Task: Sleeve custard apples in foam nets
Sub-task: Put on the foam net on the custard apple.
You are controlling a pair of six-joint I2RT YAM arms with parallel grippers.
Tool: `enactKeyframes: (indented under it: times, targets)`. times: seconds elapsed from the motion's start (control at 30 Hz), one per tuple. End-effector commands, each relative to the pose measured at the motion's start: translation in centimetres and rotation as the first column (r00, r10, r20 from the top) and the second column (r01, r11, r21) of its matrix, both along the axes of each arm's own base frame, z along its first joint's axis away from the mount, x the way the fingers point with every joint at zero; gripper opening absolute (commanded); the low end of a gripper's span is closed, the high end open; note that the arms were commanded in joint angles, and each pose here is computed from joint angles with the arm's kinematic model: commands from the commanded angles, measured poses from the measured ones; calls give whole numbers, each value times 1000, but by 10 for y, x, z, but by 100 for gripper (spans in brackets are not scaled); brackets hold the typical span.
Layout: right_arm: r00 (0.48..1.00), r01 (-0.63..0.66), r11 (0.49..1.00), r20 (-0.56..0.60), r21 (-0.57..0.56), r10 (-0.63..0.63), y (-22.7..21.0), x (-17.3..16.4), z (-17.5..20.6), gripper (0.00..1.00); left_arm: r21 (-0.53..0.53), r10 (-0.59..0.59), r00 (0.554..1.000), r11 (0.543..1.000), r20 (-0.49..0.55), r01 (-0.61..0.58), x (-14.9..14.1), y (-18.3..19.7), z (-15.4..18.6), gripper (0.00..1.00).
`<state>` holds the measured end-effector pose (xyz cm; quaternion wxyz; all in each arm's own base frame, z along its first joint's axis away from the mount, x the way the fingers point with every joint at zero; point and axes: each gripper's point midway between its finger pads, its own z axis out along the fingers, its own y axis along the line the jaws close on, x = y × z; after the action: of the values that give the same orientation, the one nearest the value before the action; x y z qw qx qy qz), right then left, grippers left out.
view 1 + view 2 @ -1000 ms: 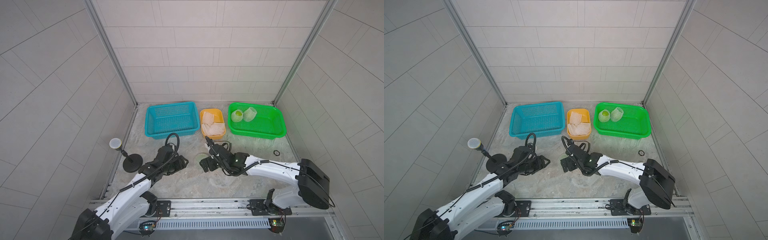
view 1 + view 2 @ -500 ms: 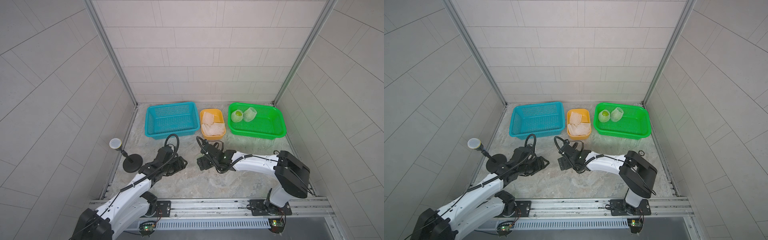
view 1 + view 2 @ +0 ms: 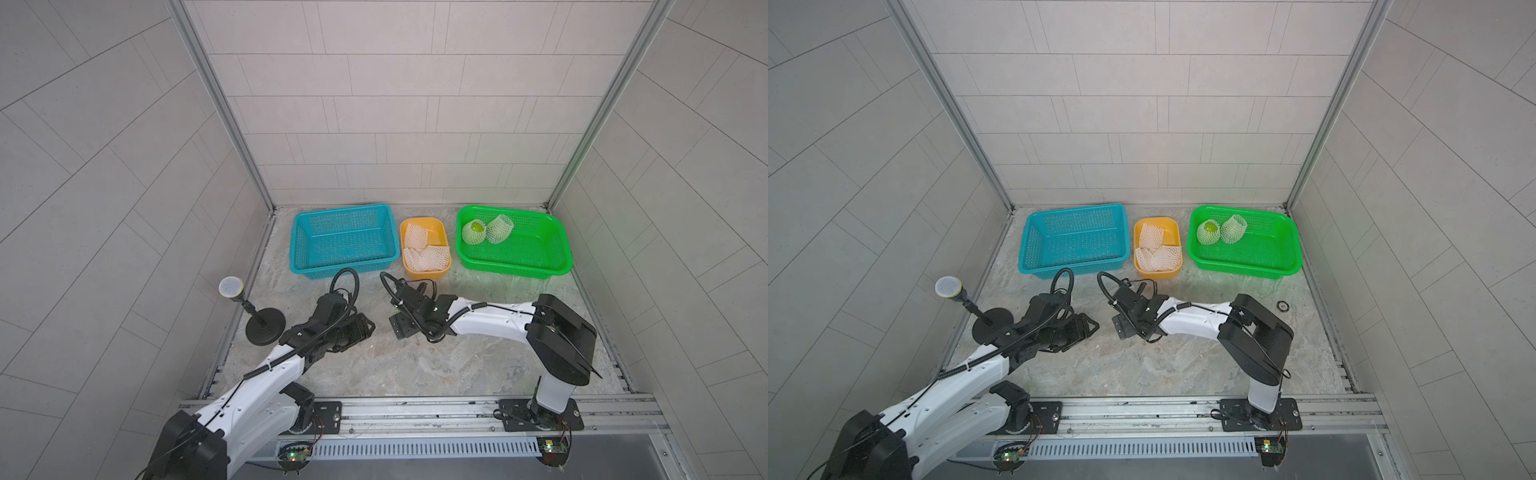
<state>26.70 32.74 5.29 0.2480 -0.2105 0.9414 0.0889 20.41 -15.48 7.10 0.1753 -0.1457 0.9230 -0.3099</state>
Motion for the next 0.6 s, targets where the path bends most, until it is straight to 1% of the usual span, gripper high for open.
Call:
enactKeyframes:
  times: [0.0,0.17,0.3,0.4,0.57]
  targets:
    - [999,-18,995,-28,-98,15,-13,-4,-16,91,-1,5,1000,1000,0,-5,0,1,-1,64]
    - [999,-33,993,-26,-110,30,-11,-1,-19,89,0,5,1000,1000,0,-5,0,2,-1,63]
    - [998,-53,993,-34,-106,50,-10,-2,-19,85,0,5,1000,1000,0,-5,0,2,0,63]
    - [997,-71,994,-23,-82,70,-9,-3,-10,83,0,6,1000,1000,1,-6,0,2,0,63]
    - [995,-102,995,0,-23,102,-16,-9,16,83,-6,-3,1000,1000,2,3,1,0,1,63]
